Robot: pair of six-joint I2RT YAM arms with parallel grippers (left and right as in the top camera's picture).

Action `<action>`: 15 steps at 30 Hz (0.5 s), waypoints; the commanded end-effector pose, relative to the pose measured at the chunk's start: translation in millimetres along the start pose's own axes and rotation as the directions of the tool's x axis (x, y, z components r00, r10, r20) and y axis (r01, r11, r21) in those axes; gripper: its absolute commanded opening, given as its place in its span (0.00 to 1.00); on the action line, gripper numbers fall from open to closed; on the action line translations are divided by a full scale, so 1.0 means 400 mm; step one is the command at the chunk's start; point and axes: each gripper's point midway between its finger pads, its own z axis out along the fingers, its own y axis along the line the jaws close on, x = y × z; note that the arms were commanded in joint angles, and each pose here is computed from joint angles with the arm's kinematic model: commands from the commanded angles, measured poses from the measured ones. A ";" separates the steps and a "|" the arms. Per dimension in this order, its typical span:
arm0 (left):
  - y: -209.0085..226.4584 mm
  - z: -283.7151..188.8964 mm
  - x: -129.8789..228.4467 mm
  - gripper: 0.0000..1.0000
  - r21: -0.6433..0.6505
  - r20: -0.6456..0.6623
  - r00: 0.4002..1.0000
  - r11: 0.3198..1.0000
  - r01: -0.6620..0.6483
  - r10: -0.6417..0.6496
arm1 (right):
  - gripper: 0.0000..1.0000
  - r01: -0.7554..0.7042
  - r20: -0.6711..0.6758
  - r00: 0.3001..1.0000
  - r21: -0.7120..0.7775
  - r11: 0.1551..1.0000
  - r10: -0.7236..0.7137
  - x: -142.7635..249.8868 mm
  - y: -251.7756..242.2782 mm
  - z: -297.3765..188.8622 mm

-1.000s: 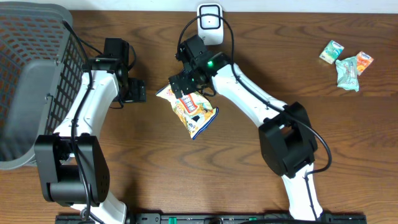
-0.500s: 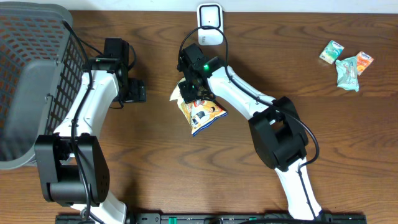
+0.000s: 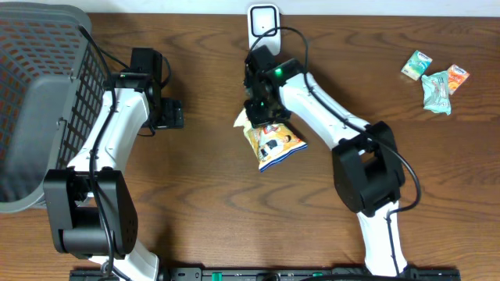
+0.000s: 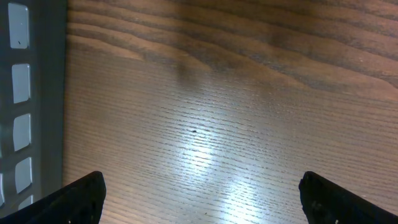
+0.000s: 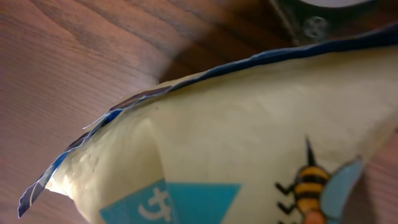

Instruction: Scan the item barcode

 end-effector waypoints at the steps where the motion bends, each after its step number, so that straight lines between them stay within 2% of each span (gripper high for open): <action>1: 0.004 0.002 0.004 0.98 -0.007 -0.006 1.000 1.000 -0.006 0.006 | 0.01 0.027 0.037 0.999 -0.013 1.000 -0.026 -0.005 0.015 -0.059; 8: 0.004 0.002 0.004 0.98 -0.007 -0.006 1.000 1.000 -0.006 0.006 | 0.01 0.030 0.063 0.998 -0.002 1.000 -0.030 -0.002 0.018 -0.114; 12: 0.004 0.002 0.004 0.98 -0.007 -0.006 1.000 1.000 -0.006 0.006 | 0.01 0.002 0.063 0.998 0.100 0.995 -0.008 0.008 -0.026 -0.133; 15: 0.004 0.002 0.004 0.98 -0.007 -0.006 1.000 1.000 -0.006 0.006 | 0.08 -0.008 0.044 0.999 0.162 0.987 0.001 0.023 -0.055 -0.136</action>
